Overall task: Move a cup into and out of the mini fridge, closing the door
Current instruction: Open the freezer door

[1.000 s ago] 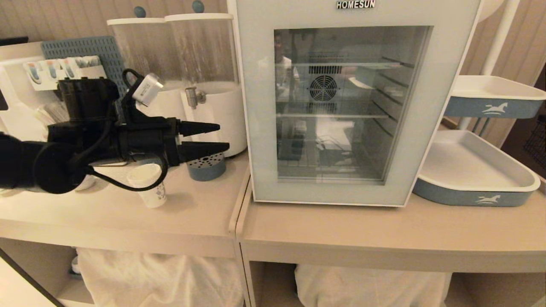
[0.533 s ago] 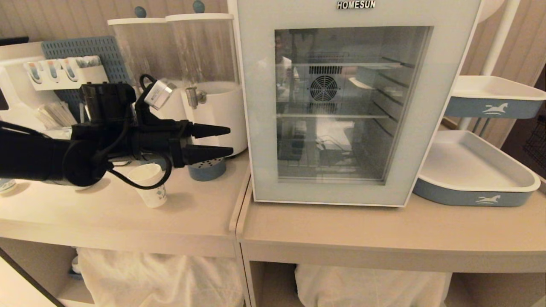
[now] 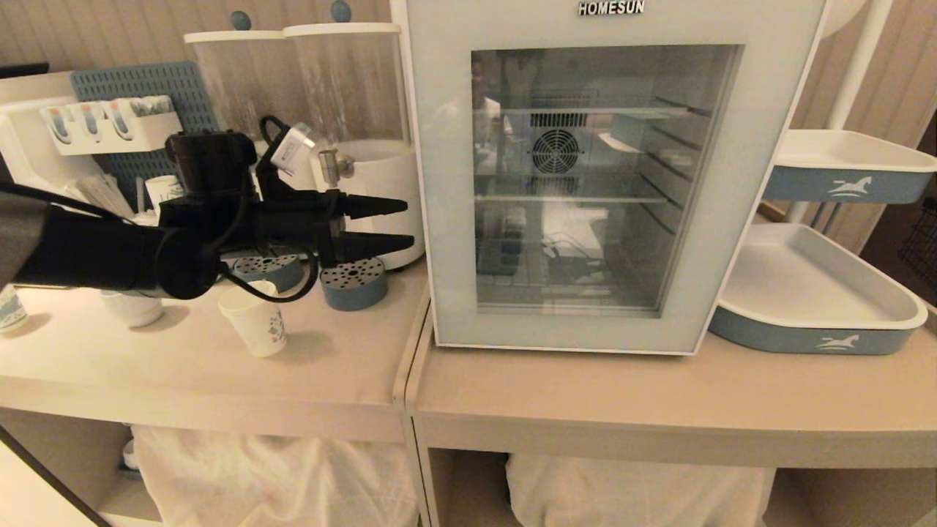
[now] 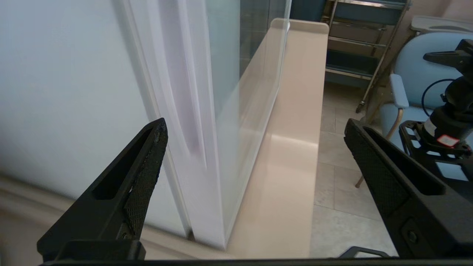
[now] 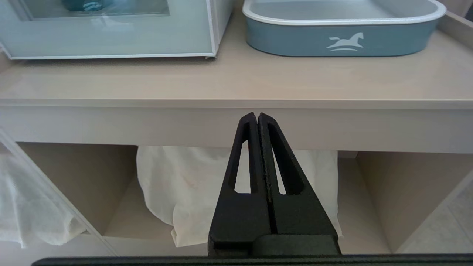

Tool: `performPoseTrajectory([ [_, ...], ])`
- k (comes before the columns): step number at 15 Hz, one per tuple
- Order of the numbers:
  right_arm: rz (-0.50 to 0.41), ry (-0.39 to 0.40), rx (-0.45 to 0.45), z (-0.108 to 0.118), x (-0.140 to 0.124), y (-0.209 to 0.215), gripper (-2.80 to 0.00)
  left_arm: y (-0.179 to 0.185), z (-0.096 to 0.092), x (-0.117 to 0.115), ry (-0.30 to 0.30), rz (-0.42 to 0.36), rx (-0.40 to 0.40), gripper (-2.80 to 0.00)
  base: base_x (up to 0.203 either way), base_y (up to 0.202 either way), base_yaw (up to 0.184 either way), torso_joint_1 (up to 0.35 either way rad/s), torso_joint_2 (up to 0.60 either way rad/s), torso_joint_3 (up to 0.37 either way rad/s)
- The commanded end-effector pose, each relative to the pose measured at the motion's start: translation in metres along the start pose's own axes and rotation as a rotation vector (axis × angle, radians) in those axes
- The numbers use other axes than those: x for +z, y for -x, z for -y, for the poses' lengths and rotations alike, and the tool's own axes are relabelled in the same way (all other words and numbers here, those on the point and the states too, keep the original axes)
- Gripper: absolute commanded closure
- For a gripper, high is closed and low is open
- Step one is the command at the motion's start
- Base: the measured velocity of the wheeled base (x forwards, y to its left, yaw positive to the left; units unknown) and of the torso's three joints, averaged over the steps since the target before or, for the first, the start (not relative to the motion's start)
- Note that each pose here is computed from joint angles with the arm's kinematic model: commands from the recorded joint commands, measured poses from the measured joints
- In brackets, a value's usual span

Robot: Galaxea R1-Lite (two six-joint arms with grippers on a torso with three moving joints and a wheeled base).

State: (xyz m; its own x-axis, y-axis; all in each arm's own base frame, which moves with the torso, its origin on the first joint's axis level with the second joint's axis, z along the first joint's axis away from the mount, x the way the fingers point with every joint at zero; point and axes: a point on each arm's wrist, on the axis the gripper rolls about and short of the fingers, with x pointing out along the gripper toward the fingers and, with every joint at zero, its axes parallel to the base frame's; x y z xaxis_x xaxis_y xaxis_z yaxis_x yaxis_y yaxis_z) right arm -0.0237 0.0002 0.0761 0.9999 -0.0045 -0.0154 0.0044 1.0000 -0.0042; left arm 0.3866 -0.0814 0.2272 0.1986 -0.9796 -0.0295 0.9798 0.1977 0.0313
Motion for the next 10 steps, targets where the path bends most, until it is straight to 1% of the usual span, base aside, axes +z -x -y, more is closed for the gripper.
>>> performPoseTrajectory([
  [1,-0.001,0.0,0.0,0.0,0.0,0.0,0.0,-0.008,-0.004,-0.005,0.003,0.0,-0.023,-2.8,0.0,0.0,0.0,0.0,0.0,0.0],
  [6,-0.001,0.0,0.0,0.0,0.0,0.0,0.0,-0.029,0.002,-0.011,0.015,-0.006,-0.07,-2.8,0.0,0.0,0.0,0.0,0.0,0.0],
  [9,-0.001,0.0,0.0,0.0,0.0,0.0,0.0,-0.03,0.003,-0.013,0.022,-0.008,-0.075,-2.8,0.0,0.0,0.0,0.0,0.0,0.0],
  [10,-0.001,0.0,0.0,0.0,0.0,0.0,0.0,-0.031,0.007,-0.013,0.027,-0.01,-0.081,-2.8,0.0,0.0,0.0,0.0,0.0,0.0],
])
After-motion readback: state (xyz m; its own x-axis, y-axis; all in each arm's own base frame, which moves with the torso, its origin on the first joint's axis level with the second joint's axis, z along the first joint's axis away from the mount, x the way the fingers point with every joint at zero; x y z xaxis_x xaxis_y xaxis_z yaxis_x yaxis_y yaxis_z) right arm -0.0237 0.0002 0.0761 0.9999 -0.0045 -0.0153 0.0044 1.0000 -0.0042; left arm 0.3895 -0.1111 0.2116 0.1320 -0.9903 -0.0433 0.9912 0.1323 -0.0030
